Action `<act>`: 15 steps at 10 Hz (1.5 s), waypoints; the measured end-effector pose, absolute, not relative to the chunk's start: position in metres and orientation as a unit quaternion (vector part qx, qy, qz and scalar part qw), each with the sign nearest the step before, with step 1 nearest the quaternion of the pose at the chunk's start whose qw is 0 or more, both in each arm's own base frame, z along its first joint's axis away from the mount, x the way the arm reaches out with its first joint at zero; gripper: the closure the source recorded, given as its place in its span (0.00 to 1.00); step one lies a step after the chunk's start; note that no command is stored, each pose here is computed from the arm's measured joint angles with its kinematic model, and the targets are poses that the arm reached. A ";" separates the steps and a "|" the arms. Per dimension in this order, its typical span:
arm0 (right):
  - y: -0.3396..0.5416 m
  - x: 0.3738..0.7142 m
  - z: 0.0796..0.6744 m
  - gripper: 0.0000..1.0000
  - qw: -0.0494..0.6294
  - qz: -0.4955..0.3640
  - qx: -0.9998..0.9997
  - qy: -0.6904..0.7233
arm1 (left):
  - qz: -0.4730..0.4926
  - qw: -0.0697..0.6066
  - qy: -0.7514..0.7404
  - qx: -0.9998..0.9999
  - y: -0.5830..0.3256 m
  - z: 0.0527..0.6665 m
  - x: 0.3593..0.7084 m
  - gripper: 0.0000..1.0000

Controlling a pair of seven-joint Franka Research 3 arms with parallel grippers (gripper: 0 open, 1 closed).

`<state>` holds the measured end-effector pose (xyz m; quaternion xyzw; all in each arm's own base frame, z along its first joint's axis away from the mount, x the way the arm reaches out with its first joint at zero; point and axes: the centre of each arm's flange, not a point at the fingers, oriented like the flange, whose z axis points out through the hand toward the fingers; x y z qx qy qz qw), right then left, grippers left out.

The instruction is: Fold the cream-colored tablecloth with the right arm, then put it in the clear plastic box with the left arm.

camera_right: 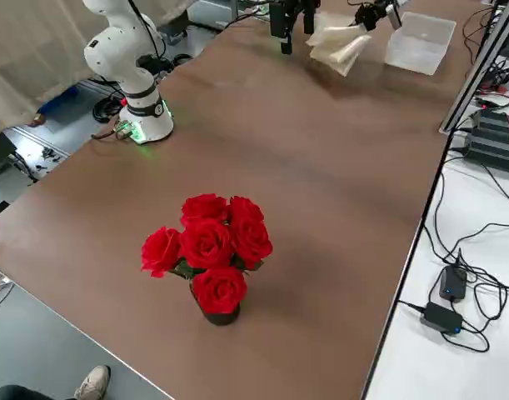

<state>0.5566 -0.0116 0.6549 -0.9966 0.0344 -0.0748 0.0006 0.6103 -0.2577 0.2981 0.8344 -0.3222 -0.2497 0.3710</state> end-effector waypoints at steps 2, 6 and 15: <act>-0.012 0.557 0.655 0.00 0.000 -0.075 -0.997 0.022 | -0.234 0.381 -0.329 0.832 -0.228 0.335 0.631 0.84; -0.013 0.554 0.653 0.00 -0.003 -0.064 -0.998 -0.016 | -0.185 0.340 -0.374 0.842 -0.174 0.370 0.659 0.84; -0.012 0.554 0.653 0.00 -0.003 -0.062 -0.998 -0.015 | -0.074 0.128 -0.497 0.855 -0.097 0.440 0.714 0.84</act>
